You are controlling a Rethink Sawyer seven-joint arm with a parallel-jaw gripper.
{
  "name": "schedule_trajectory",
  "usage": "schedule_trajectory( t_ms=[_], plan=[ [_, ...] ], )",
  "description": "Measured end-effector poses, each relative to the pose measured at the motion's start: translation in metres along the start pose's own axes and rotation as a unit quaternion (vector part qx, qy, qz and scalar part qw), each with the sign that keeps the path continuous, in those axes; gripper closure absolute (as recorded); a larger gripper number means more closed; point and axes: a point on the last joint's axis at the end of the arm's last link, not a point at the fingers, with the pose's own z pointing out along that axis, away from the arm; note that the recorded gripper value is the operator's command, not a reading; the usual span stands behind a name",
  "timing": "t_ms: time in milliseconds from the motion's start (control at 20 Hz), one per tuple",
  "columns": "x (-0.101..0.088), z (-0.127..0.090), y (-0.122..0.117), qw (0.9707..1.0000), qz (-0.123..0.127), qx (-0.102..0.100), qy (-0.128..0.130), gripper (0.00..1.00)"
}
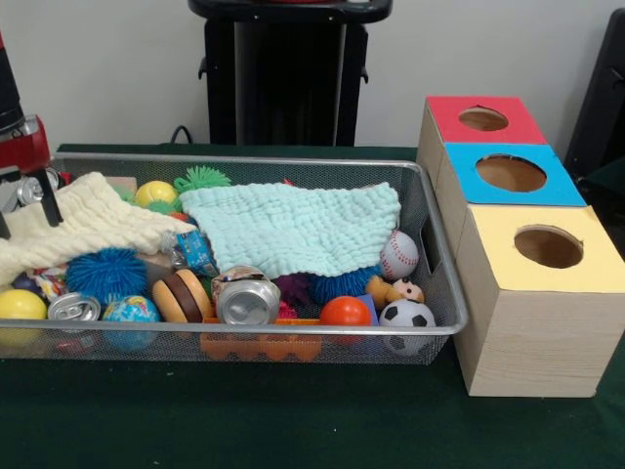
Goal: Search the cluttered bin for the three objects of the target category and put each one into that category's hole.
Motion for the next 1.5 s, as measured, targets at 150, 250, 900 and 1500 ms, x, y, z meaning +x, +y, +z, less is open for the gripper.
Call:
schedule_trajectory(
  t_ms=[150, 250, 900, 1500],
  plan=[
    [0.001, 0.004, 0.001, 1.0, 0.002, -0.004, -0.001, 0.0],
    [0.001, 0.007, 0.002, 1.0, 0.002, -0.006, -0.001, 0.0],
    [-0.006, 0.013, 0.011, 0.9999, -0.005, -0.012, 0.0, 1.0],
    [-0.012, 0.015, 0.016, 0.9999, -0.011, -0.013, 0.001, 1.0]
  ],
)
